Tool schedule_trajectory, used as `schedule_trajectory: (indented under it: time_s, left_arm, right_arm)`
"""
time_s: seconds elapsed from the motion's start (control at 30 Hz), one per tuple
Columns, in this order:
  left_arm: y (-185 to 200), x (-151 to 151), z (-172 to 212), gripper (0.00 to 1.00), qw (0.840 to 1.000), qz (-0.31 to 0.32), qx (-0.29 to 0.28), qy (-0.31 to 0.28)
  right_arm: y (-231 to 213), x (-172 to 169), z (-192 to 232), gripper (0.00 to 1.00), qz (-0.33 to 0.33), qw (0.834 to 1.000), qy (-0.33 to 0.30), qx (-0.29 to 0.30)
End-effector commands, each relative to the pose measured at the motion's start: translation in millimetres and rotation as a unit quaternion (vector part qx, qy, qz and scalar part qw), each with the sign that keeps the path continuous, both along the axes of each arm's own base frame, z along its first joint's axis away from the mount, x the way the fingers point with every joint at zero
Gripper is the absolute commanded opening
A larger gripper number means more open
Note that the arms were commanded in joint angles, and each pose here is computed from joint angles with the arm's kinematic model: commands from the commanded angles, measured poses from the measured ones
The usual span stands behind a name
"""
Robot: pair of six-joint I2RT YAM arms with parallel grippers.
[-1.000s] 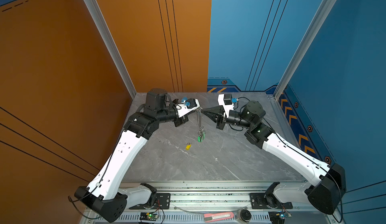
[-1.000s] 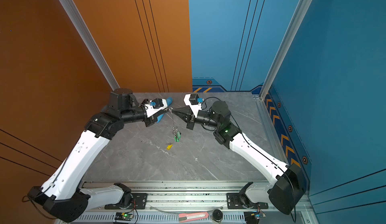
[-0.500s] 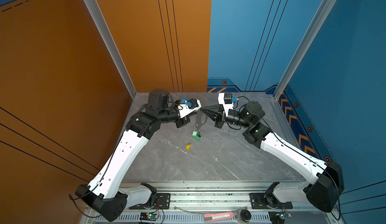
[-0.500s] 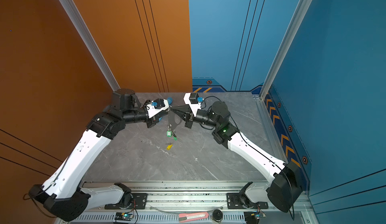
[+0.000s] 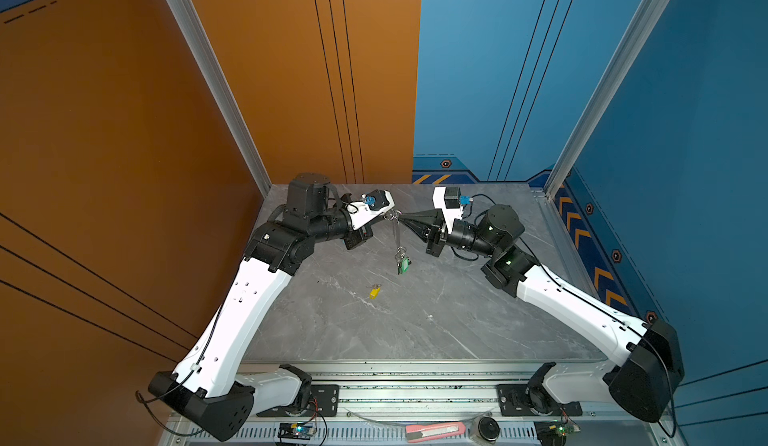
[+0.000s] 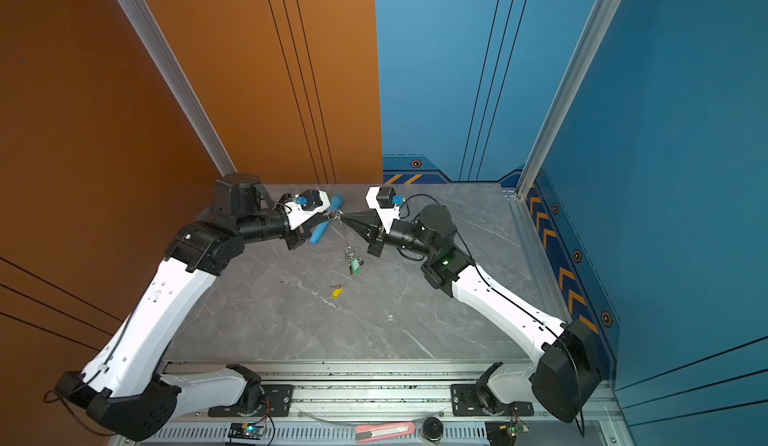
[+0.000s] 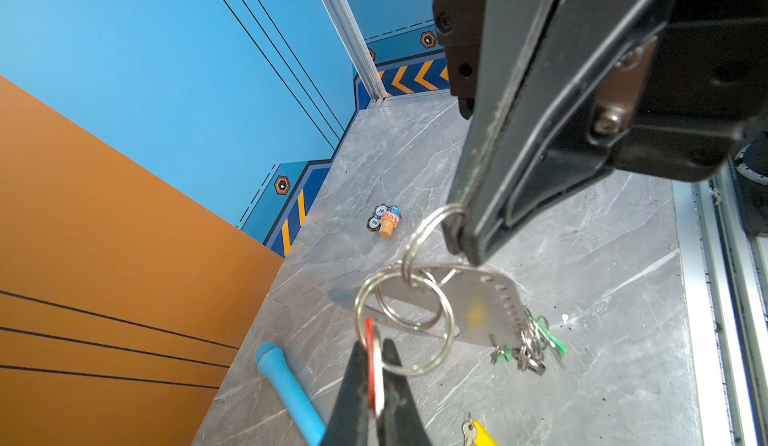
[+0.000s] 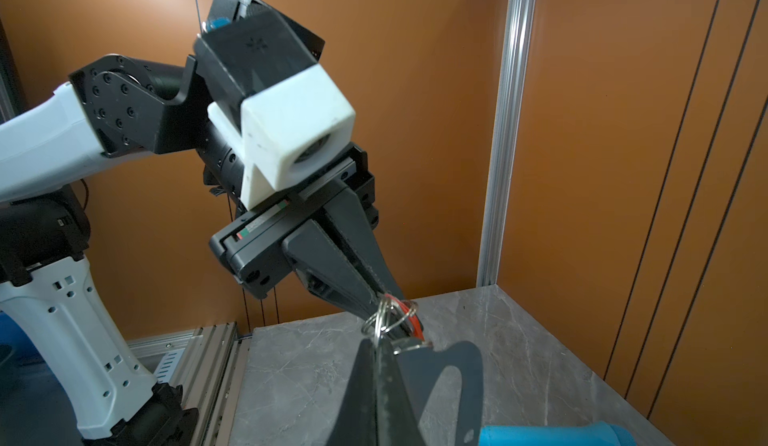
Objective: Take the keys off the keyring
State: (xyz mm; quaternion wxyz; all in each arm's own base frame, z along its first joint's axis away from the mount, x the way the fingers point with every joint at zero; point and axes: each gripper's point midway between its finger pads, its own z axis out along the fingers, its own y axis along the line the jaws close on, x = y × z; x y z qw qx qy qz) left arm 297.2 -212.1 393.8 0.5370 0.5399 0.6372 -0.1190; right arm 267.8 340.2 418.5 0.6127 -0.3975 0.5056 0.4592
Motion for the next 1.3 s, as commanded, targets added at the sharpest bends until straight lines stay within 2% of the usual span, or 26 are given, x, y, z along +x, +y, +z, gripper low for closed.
schedule_trajectory:
  time_s: [0.0,0.2,0.43,0.53,0.67,0.73,0.87,1.27]
  left_arm:
    - [15.8,2.6,10.6,0.0,0.999,0.036,0.002,-0.01]
    - [19.9,0.0,23.3,0.0,0.999,0.04,-0.005,-0.026]
    - [12.4,-4.3,35.0,0.0,0.999,0.022,-0.016,-0.032]
    - [8.3,-6.0,34.1,0.0,0.999,0.013,-0.019,-0.029]
    - [6.2,-4.7,32.4,0.0,0.999,0.009,-0.019,-0.025]
    - [5.5,-4.6,33.3,0.0,0.999,0.007,-0.02,-0.025]
    - [4.0,-3.5,32.3,0.0,1.0,0.005,-0.02,-0.022]
    - [2.8,-6.6,23.2,0.0,1.0,-0.001,-0.019,-0.009]
  right_arm:
    - [-13.5,-7.8,24.5,0.0,-0.019,0.999,-0.041,0.023]
    - [-14.2,-3.9,15.2,0.0,-0.033,0.999,-0.037,0.011]
    - [-6.3,-4.3,-11.0,0.0,-0.019,0.999,-0.022,-0.02]
    - [-2.3,-4.6,-20.8,0.09,-0.018,0.999,-0.021,-0.034]
    - [1.6,-4.0,-26.3,0.11,-0.021,0.998,-0.023,-0.047]
    - [2.3,-0.7,-31.1,0.21,-0.027,0.998,-0.023,-0.061]
    - [14.7,-10.5,-35.0,0.23,-0.01,0.996,-0.027,-0.083]
    - [13.6,10.6,-20.9,0.33,-0.038,0.995,-0.032,-0.086]
